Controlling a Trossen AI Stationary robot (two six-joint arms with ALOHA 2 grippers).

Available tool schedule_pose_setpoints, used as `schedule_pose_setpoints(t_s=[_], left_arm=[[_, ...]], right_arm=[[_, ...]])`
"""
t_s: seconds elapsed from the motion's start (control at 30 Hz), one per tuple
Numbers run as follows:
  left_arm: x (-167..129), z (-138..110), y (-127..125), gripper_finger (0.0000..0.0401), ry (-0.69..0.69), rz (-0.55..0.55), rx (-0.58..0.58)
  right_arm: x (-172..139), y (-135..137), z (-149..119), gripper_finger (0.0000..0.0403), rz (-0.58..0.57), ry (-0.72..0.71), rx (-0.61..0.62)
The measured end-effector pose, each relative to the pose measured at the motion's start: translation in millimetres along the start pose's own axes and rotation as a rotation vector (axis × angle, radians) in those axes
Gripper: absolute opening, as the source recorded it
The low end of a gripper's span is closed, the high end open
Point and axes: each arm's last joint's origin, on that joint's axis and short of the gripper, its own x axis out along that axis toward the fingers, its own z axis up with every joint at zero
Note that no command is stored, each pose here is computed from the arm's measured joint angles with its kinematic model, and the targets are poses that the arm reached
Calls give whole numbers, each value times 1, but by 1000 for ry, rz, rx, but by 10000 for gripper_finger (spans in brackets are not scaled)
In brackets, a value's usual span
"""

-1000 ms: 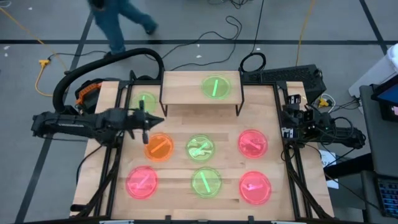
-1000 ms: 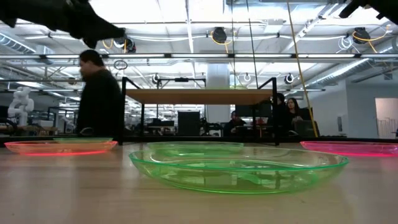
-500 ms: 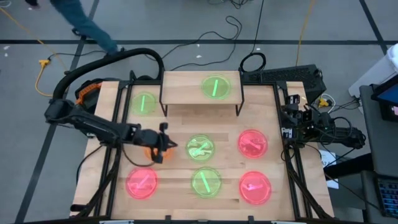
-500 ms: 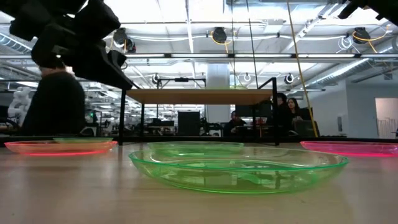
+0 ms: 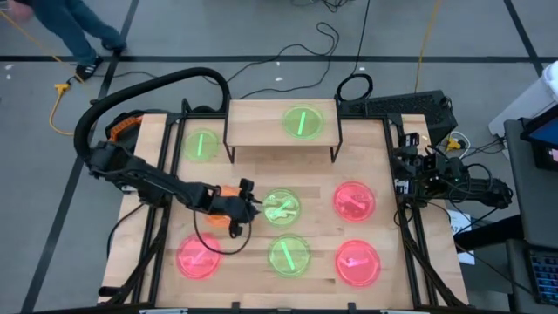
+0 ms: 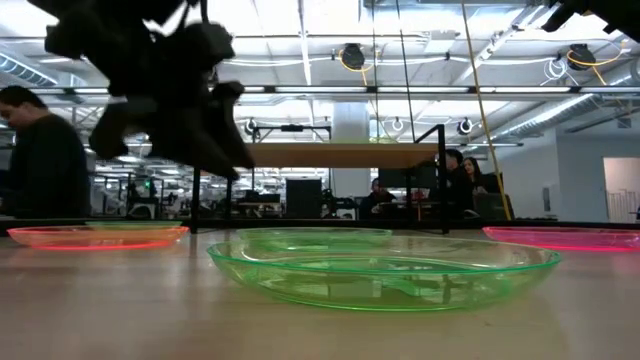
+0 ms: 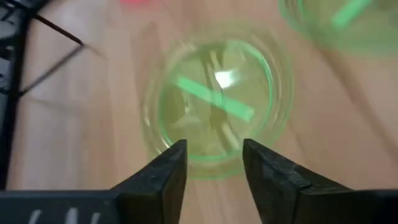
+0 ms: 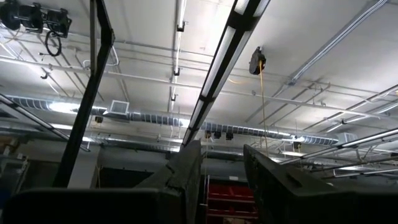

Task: Place and stack plates onto a shelf
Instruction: Stack the green plate on top of the green plate on the shelf

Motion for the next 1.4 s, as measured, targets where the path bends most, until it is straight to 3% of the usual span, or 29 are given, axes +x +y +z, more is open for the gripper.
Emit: schedule_pose_setpoints(t_s=[0.2,0.33,0.47,1.0,1.1,1.4], left_arm=[[21,-9,-19,188,73,-47,131],[25,-6,-27,189,36,-41,194],[29,-4,-29,189,58,9,239],[51,-10,-36,184,62,35,341],[52,-10,-36,157,61,28,348],[51,-9,-35,17,48,34,343]], right_arm=[[0,0,0,105,0,0,0],[0,0,0,105,0,0,0],[0,0,0,105,0,0,0],[0,0,-1,105,1,7,0],[0,0,-1,105,1,7,-1],[0,0,-1,105,1,7,0]])
